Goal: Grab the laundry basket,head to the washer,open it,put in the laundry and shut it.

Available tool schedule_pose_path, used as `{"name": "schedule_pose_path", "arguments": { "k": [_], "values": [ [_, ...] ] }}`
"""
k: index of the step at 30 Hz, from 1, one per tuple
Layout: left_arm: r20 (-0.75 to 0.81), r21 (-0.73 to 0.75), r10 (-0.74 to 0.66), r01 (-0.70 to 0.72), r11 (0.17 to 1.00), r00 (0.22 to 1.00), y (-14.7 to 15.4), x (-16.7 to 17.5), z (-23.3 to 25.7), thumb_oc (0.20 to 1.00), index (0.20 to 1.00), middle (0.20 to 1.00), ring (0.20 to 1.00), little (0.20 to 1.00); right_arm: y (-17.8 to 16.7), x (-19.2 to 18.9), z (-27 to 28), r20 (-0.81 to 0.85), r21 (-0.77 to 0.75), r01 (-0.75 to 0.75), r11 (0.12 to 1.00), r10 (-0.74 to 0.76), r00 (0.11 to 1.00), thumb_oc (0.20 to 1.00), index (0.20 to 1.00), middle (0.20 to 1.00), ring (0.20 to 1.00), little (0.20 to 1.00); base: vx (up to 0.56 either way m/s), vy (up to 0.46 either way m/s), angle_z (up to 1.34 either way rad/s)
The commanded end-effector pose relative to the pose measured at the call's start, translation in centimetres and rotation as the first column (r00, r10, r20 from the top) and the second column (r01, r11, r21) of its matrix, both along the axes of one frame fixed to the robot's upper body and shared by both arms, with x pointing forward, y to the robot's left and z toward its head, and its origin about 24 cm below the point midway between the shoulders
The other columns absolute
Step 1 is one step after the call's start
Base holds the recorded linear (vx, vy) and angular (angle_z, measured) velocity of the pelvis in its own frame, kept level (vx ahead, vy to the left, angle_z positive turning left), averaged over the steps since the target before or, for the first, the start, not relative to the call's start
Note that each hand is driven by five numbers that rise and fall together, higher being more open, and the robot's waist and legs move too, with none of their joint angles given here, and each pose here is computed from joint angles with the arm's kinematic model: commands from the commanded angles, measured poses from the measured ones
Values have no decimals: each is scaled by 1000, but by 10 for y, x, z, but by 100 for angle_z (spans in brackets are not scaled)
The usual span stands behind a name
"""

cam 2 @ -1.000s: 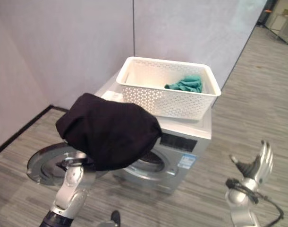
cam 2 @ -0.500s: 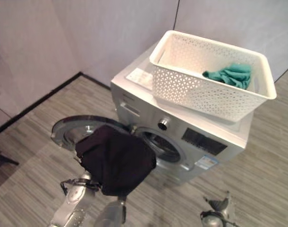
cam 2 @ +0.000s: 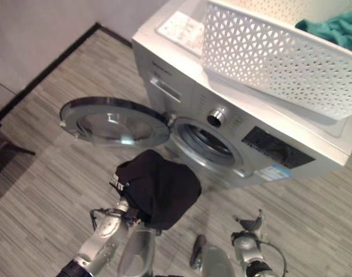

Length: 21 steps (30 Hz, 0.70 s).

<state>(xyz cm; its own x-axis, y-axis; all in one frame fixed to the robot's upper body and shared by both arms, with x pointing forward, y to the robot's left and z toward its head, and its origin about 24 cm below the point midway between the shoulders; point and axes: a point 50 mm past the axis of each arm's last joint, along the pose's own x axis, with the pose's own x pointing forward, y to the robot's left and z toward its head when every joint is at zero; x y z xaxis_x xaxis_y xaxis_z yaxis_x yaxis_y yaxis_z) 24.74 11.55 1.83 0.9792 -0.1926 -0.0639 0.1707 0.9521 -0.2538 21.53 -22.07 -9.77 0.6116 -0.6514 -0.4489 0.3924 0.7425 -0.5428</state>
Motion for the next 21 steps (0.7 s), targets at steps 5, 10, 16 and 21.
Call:
{"name": "schedule_pose_path", "arguments": {
  "k": [5, 10, 16, 21],
  "values": [
    [190, -86, 16, 0, 996, 982, -38, 28, 43, 200, 200, 200, 200, 200, 17, 5, 5, 81, 40, 77, 996, -80, 993, 1000, 1000, 1000, 1000, 1000, -57, -23, -3],
    [223, -136, 109, -80, 987, 969, -44, 52, 62, 200, 200, 200, 200, 200, 34, 21, 18, 185, 75, 44, 996, -58, 981, 1000, 1000, 1000, 1000, 1000, -4, 5, -8],
    [275, -167, 187, -145, 975, 943, -45, 71, 86, 200, 200, 200, 200, 200, 53, 32, 32, 289, 109, -13, 994, -19, 957, 1000, 1000, 1000, 1000, 1000, 26, 13, -4],
    [348, -181, 255, -203, 962, 902, -47, 90, 117, 200, 200, 200, 200, 200, 64, 41, 46, 378, 134, -55, 989, 1, 926, 1000, 1000, 1000, 1000, 1000, 41, 10, -3]
  ]
}}
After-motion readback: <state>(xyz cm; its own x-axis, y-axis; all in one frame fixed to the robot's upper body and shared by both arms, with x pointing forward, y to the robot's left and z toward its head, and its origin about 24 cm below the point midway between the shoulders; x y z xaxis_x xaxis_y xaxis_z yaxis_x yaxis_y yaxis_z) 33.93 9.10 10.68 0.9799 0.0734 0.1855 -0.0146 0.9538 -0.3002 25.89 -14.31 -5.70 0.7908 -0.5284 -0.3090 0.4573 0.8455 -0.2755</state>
